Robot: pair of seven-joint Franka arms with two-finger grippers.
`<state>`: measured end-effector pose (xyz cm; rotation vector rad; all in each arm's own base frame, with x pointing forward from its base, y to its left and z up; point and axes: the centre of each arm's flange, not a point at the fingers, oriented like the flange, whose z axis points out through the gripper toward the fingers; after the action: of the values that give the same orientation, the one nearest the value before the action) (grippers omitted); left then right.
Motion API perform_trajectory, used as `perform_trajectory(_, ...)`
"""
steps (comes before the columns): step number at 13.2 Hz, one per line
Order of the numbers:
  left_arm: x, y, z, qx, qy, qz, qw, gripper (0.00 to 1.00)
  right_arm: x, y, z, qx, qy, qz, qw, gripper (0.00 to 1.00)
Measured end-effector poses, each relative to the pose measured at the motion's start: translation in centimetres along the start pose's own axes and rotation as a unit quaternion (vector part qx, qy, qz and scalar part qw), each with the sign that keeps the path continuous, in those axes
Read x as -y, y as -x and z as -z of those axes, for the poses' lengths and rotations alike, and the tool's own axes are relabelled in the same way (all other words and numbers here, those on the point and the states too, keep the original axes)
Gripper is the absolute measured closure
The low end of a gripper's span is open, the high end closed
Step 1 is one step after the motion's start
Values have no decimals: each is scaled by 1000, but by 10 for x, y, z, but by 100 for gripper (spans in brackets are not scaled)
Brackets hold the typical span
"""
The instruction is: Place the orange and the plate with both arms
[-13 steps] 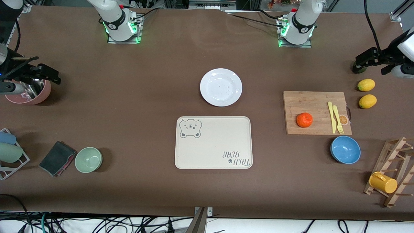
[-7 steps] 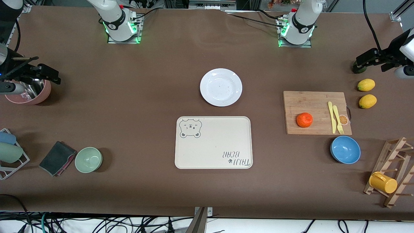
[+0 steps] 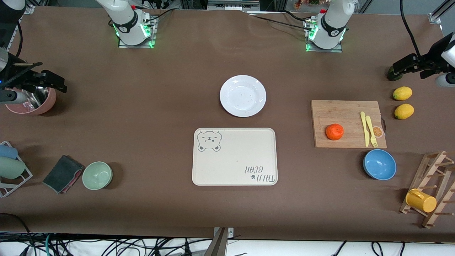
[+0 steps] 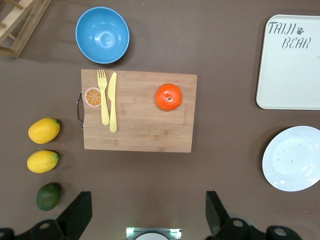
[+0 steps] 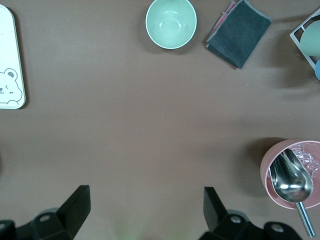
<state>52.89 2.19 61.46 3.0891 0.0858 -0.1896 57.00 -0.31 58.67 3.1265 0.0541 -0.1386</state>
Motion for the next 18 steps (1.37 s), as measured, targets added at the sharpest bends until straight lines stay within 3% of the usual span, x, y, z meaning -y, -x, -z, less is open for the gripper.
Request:
perform_trajectory(5, 5, -14, -15, 3, 1, 4, 1000, 0, 0, 2, -2, 10, 0, 0, 1000, 0)
perform_trajectory(10, 4, -43, -87, 40, 1, 4, 999, 0, 0, 3, -2, 12, 0, 0, 1000, 0)
perform_trajectory(18, -20, -80, -216, 18, -3, -3, 1000, 0, 0, 3, -1, 11, 0, 0, 1000, 0)
